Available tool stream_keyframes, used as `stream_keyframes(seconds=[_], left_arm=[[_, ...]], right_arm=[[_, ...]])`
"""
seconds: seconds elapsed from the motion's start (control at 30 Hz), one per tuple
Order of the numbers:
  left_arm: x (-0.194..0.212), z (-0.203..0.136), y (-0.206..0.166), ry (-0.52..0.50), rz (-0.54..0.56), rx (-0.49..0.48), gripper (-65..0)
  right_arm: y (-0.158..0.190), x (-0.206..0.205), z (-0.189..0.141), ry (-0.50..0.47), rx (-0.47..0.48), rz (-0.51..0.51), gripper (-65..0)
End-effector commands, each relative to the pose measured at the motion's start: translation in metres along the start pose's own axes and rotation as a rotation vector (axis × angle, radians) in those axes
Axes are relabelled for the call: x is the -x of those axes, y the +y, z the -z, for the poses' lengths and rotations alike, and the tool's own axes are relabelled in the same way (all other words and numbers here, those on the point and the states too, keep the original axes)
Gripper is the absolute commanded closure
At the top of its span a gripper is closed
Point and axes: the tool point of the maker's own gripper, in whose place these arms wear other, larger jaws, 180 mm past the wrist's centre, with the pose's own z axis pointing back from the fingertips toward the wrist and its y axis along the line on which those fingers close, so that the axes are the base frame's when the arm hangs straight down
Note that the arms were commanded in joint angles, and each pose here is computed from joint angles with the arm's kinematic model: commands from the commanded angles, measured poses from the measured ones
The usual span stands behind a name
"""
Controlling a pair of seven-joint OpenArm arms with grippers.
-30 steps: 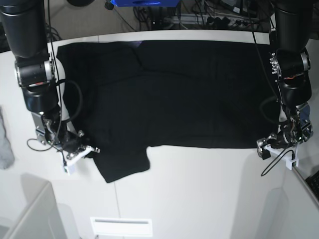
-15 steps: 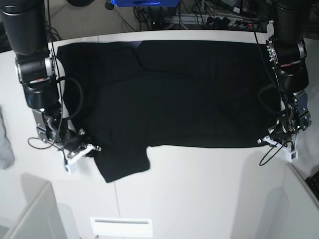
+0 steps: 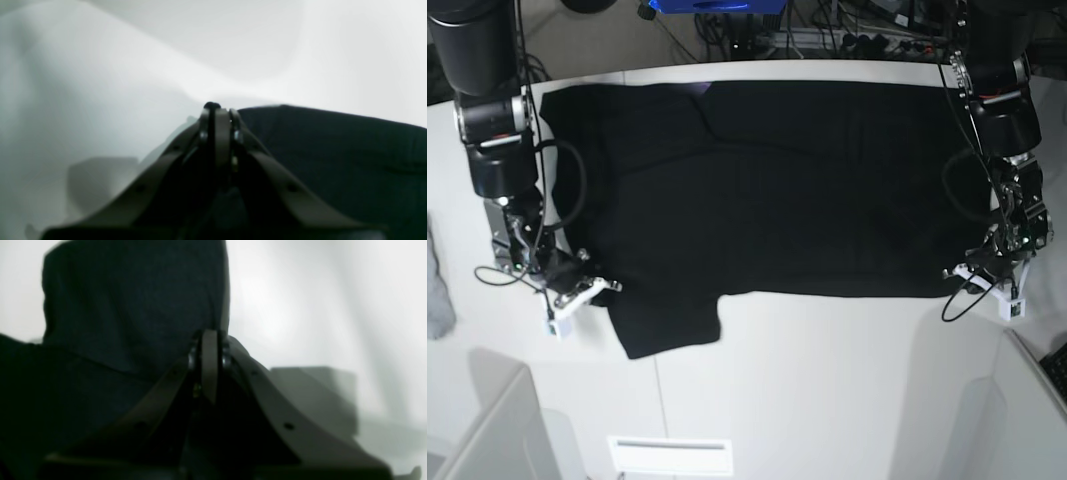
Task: Fold the T-shirt properly
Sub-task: 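Grasp the hem corners with both grippers, then lift the hem and fold it over toward the collar edge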
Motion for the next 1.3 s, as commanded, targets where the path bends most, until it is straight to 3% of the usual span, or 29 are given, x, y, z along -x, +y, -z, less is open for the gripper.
stream_keyframes(seconds=[0.0,0.2,0.4,0.6,0.67,0.83,0.97,1.13,1.27], left_arm=[[-0.031,-0.008,0.005,-0.082,0.001,-0.007,0.0],[-0.030,-0.011,0.005,-0.047,-0.008,-0.007,0.0],[-0.040,-0.025,-0.002,-0.084,0.040,0.000,0.0],[-0.037,-0.033,-0.013,-0.082,-0.057,0.090,0.0],[-0.035,-0.038,-0.005,-0.098,-0.102,0.091,0.0],[-0.032,-0.048,0.001,-0.114,-0.095,0.077,0.0],[-0.025,-0.055,0.000,-0.069,-0.064,0.077,0.0],[-0.025,-0.071,0.008,-0.090,-0.057,0.055,0.0],[-0.018,-0.082,0.015,-0.040,-0.059,0.036,0.0]], right_arm=[[-0.002,-0.029,-0.009,-0.080,-0.006,-0.005,0.0],[0.006,-0.042,-0.021,-0.113,-0.029,-0.036,0.0],[0.019,-0.048,-0.026,-0.131,-0.058,-0.073,0.0],[0.030,-0.050,-0.029,-0.148,-0.082,-0.097,0.0],[0.034,-0.051,-0.034,-0.169,-0.094,-0.103,0.0],[0.027,-0.059,-0.054,-0.248,-0.088,-0.066,0.0],[0.027,-0.043,-0.054,-0.170,-0.089,-0.072,0.0],[0.035,-0.035,-0.057,-0.163,-0.104,-0.091,0.0],[0.031,-0.034,-0.066,-0.152,-0.095,-0.080,0.0]])
